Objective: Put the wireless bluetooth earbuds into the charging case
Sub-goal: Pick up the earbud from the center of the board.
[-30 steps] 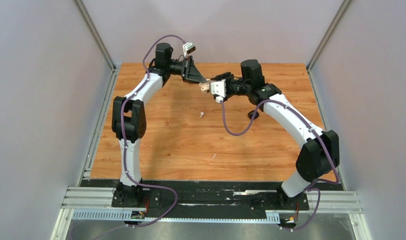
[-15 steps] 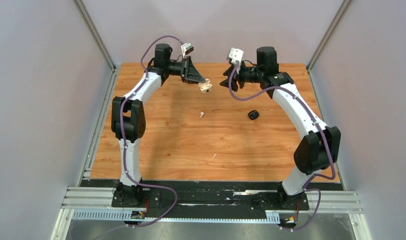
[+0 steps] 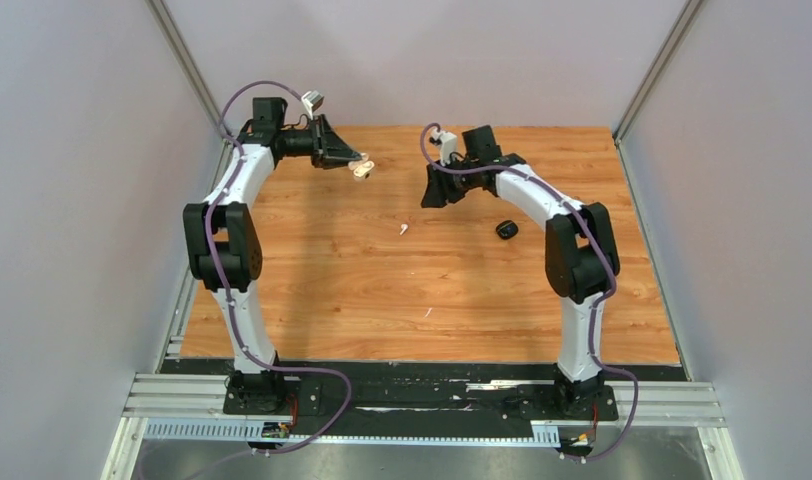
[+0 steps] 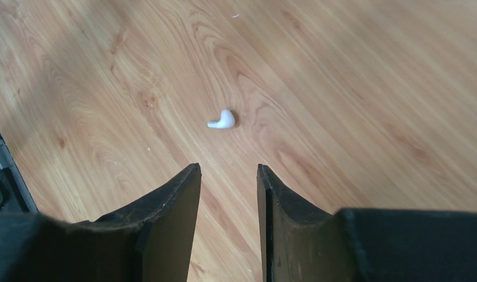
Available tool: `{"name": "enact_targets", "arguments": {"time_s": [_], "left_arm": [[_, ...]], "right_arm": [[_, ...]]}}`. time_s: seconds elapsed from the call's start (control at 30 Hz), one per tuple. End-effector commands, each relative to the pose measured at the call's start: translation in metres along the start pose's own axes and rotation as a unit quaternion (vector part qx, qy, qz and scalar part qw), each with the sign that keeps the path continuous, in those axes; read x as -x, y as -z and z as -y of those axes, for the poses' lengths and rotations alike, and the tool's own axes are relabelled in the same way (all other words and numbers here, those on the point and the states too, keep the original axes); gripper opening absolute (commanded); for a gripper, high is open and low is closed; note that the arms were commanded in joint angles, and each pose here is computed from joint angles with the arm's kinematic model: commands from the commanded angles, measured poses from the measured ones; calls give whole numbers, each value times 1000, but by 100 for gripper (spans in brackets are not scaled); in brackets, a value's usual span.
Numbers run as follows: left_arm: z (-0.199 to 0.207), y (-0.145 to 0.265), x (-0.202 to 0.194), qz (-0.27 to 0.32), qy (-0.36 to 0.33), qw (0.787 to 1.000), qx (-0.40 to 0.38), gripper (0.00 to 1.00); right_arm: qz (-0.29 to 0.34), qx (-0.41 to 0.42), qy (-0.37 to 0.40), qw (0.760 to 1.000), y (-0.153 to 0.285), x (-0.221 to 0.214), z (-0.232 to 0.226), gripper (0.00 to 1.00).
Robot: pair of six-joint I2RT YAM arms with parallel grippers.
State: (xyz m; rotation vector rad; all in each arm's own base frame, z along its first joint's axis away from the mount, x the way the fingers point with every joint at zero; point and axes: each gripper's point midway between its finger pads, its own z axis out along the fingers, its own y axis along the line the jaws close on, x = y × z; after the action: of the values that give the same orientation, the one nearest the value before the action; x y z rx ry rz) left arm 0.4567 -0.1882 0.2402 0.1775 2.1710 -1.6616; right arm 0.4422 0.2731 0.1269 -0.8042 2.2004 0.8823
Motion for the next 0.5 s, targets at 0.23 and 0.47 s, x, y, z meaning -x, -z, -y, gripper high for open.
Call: {"name": "enact_targets", "arguments": {"time_s": [0.23, 0.47], "left_arm": [[43, 23, -20, 7, -44, 999, 7, 0], [45, 24, -23, 4, -39, 999, 3, 0]], "right_arm": [[-40, -68, -82, 993, -75, -13, 5, 33], [-46, -82, -67, 993, -96, -20, 7, 36]]}}
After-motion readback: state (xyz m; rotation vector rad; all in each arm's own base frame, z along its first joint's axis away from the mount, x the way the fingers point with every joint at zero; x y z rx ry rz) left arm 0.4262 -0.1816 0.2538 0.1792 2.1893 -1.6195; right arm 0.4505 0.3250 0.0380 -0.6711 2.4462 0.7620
